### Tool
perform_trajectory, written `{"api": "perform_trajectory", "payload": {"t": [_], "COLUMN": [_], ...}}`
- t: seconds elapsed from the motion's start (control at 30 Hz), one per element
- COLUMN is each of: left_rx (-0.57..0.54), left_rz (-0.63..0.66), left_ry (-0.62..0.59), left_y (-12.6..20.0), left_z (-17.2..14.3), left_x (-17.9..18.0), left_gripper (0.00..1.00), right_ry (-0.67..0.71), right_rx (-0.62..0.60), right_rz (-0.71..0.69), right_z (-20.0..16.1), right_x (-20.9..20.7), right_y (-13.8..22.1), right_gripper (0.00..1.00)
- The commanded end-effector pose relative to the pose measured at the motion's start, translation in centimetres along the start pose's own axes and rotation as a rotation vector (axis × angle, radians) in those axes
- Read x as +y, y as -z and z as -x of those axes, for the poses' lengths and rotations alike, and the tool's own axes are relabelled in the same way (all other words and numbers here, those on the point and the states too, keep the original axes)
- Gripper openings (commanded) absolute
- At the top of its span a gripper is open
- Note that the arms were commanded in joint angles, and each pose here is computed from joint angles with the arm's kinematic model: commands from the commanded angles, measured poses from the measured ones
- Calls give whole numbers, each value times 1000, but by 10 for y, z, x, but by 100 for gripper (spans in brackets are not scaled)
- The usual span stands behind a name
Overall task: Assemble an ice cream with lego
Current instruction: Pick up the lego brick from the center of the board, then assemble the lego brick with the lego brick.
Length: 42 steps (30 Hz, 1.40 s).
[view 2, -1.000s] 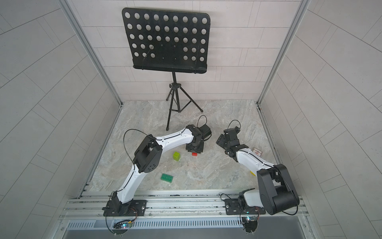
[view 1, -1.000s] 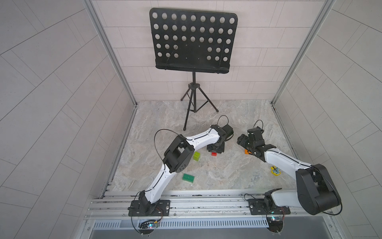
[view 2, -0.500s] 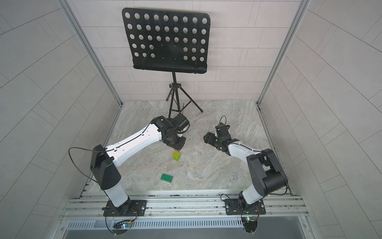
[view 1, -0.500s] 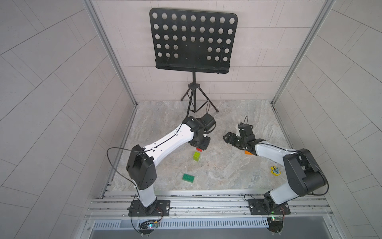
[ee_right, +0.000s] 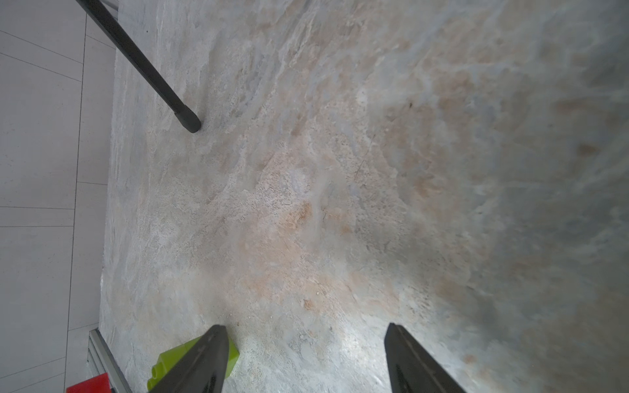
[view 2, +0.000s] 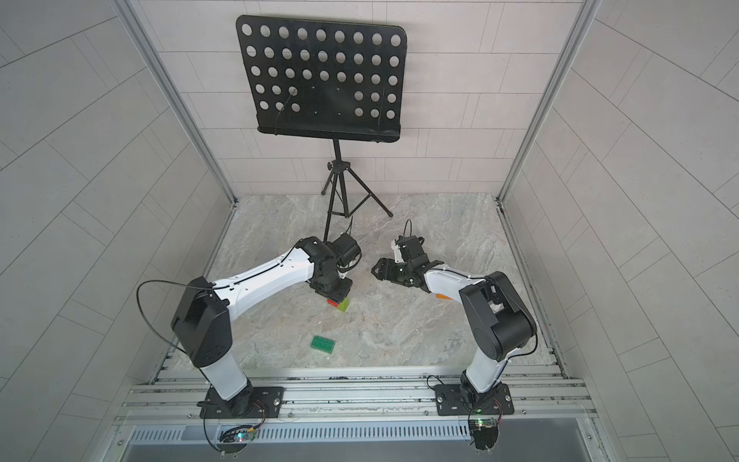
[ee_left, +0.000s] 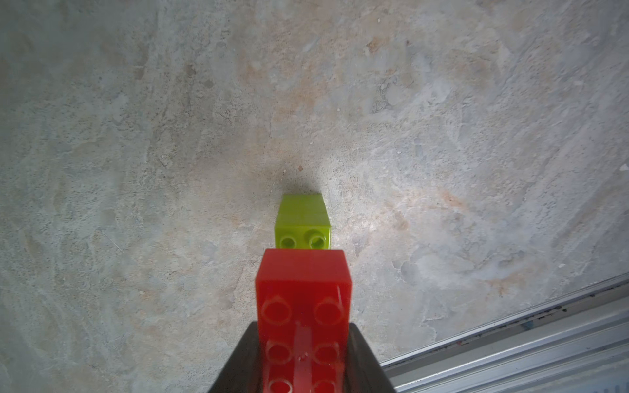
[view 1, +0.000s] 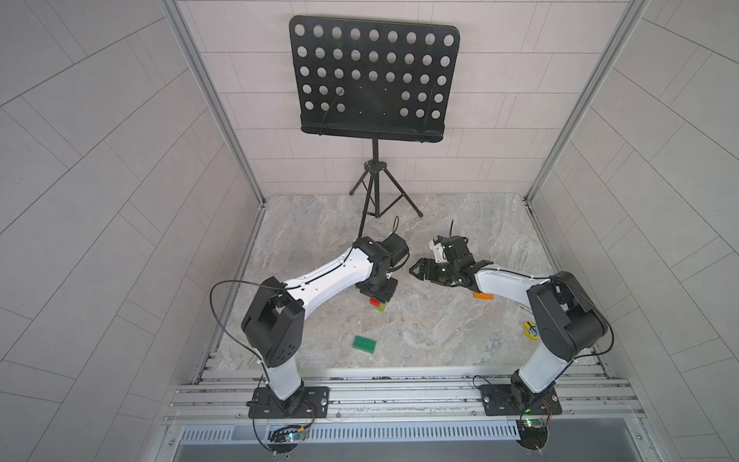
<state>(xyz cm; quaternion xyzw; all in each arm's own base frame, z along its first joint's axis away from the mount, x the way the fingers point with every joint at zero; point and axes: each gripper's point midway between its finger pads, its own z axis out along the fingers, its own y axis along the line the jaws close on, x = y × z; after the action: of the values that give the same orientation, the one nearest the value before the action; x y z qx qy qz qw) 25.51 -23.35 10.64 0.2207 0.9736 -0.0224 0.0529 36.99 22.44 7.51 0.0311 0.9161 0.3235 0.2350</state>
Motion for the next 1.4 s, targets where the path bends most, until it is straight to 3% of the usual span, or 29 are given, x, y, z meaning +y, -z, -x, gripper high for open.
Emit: {"api": "perform_trajectory", "payload": {"t": [0.0, 0.97, 1.37], "left_rx": [2, 64, 91], "left_rz": [15, 20, -9], "left_ry": [-3, -30, -62], "left_y": [-9, -43, -63], "left_z": [-1, -9, -11], "left_x": [1, 1, -5], "left_gripper": [5, 7, 7], "right_ry": [19, 69, -4], "right_rx": [27, 87, 334], "right_rz": [-10, -4, 298], "right_z": [-4, -13, -51], "right_x": [0, 11, 63], "right_y": [-3, -12, -34], "right_gripper": [77, 78, 77]}}
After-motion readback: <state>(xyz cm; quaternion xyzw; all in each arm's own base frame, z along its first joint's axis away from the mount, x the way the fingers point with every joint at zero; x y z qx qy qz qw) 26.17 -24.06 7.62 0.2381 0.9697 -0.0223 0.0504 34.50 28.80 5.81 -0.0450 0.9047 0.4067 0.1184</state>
